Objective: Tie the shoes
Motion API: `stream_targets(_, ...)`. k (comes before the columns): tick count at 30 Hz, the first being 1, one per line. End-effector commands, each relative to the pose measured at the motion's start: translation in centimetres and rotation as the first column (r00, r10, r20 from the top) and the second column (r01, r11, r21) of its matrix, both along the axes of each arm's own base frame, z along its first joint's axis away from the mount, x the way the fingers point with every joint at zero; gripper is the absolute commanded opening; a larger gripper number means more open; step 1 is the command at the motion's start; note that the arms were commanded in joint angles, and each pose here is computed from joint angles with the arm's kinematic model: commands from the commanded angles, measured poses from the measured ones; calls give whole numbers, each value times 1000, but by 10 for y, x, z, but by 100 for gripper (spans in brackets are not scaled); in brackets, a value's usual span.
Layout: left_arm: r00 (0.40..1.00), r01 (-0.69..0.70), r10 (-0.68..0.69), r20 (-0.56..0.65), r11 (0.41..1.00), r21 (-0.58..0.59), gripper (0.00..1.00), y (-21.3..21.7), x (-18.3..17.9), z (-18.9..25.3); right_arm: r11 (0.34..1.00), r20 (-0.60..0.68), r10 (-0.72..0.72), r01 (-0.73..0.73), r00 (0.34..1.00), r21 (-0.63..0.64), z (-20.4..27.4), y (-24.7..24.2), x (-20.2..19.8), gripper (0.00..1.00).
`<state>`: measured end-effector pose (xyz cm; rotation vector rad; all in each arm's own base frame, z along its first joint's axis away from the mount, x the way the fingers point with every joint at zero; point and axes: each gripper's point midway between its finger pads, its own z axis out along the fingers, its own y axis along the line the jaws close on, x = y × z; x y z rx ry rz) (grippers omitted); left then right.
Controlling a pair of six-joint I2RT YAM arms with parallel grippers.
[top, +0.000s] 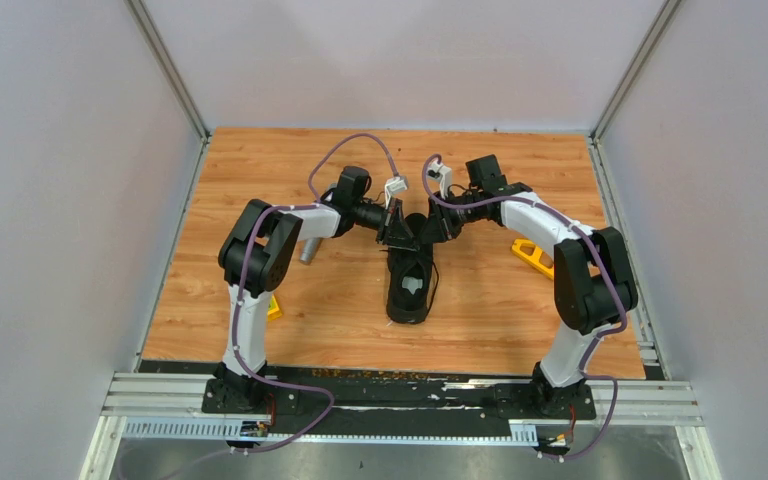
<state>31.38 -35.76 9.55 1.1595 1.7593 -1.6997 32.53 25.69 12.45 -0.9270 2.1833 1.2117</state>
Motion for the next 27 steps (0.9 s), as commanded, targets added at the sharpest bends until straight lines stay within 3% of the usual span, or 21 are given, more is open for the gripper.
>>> stream_targets(1, 998, -14, 14, 63, 1000, 0, 0, -11, 8, -1, 999, 92, 17, -19, 996, 25, 21, 6, 5, 17)
stream_targets(5, 998, -13, 13, 65, 1000, -1, 0, -10, 7, -2, 997, 56, 55, -58, 997, 55, 20, 8, -9, 28)
stream_targets(16, 998, -15, 15, 66, 1000, 0, 0, -10, 6, -2, 992, -19, 103, -101, 994, 71, 1, 9, -22, 32)
stream_targets(27, 998, -14, 15, 58, 1000, -7, 0, -11, 7, -1, 999, -26, 54, -54, 998, 1, -15, 5, -10, 19)
